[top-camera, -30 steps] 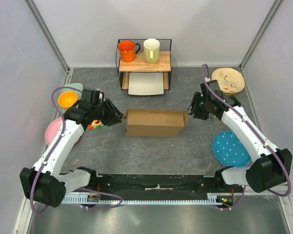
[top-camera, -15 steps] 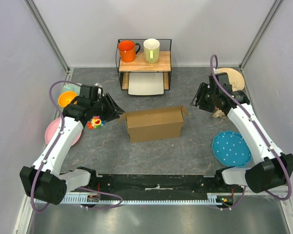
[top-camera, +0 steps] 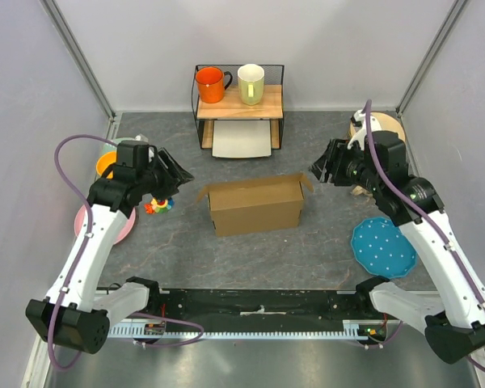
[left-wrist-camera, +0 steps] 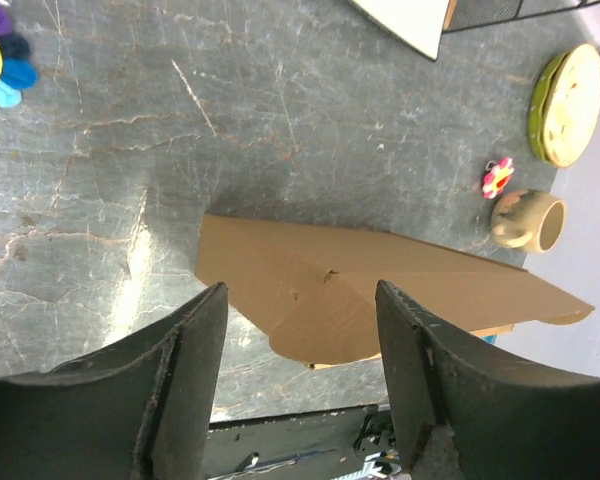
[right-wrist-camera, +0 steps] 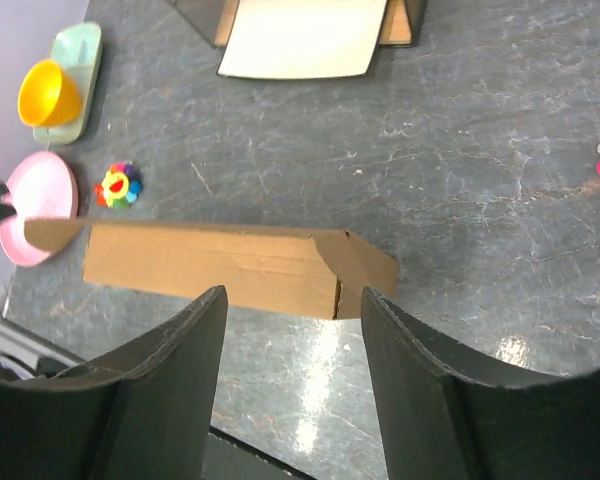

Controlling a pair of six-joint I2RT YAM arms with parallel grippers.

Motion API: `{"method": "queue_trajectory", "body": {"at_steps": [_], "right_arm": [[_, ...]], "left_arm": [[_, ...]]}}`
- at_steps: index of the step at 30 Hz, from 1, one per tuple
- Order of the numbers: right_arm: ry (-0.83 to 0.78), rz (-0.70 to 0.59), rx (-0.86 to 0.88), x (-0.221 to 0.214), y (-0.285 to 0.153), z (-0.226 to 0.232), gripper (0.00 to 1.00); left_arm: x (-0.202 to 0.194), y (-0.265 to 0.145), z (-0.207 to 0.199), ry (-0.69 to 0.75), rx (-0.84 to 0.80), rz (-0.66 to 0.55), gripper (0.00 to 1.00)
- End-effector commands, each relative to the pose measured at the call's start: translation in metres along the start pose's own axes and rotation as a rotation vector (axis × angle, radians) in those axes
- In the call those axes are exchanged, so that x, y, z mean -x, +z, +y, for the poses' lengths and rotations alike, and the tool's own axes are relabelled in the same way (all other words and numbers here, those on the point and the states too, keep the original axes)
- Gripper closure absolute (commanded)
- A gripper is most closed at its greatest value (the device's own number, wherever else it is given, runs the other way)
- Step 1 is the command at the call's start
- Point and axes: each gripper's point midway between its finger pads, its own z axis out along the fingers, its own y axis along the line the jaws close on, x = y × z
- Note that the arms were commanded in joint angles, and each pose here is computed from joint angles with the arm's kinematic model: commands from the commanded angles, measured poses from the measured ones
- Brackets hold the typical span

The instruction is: Fold the paper box

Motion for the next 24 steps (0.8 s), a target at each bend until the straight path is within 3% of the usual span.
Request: {"method": "queue_trajectory", "body": {"at_steps": [1,4,5,9,19,24], "right_arm": [[-0.142,0.029,0.084,-0.015,0.006,0.008,0.35],[-0.175,0.064,0.057,-0.029,0.01,0.0,0.34],[-0.185,0.076,0.039,-0.034,0.013,-0.005,0.35],[-0.212,0.131,0.009,-0.05,0.023,-0.014,0.34],[-0.239,0.151,-0.02,-0.058,0.054,-0.022,0.36],[-0.25,0.145,-0.01,-0.062,0.063,-0.019,0.39]], "left_arm": [[0.025,-0.013,-0.018,-0.052,-0.038,-0.087,0.3],[0.031,-0.016,-0.022,-0.027,-0.062,-0.117,0.22],[0.031,-0.019,-0.022,-0.02,-0.066,-0.128,0.15],[0.026,-0.027,-0.028,0.042,-0.148,-0.149,0.08],[-0.004,-0.035,-0.049,0.154,-0.365,-0.056,0.16],[-0.012,-0.034,-0.047,0.201,-0.388,-0.036,0.21]]}}
